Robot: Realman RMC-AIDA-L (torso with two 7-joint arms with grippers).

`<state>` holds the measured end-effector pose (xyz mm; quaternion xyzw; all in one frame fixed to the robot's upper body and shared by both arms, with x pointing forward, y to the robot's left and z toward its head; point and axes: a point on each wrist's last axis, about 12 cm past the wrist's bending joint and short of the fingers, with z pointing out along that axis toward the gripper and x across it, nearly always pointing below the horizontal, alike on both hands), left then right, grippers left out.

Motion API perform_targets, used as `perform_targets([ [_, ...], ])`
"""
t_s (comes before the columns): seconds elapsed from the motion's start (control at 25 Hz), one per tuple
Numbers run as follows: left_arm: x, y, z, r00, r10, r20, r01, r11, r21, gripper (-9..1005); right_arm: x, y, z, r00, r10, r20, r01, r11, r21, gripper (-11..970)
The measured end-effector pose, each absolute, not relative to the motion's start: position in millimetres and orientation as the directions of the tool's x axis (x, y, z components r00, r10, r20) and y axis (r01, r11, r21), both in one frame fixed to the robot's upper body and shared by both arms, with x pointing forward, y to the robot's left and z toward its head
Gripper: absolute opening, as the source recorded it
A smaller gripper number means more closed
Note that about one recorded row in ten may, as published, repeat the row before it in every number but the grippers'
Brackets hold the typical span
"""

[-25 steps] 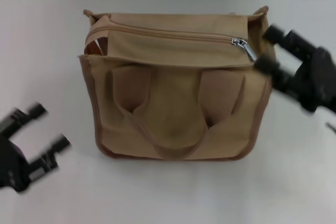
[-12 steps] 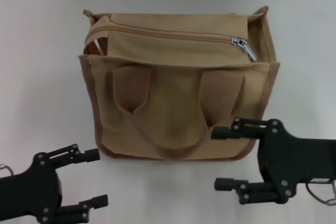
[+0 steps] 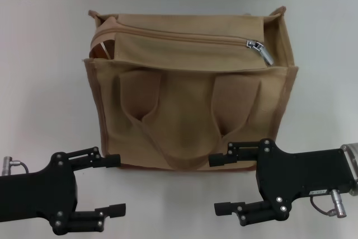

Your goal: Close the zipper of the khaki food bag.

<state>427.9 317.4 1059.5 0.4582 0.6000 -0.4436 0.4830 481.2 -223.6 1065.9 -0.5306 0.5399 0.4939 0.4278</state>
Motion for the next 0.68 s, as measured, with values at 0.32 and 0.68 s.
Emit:
perform_targets([
  [0.32,428.3,312.9,1057.4,-0.117,0.135,-0.984,0.982,0.167,-0.094,783,483.3,-221.9,1063.5,-0.069,-0.178,-0.982,-0.996,-0.046,0.078,734],
  [0.68,428.3,311.6,1056.2,-0.115,0.139,-0.984,0.982,0.168,-0.091,783,484.6,-220.7,1064.1,-0.067,-0.179,-0.982,-0.996,-0.048,0.077,734],
])
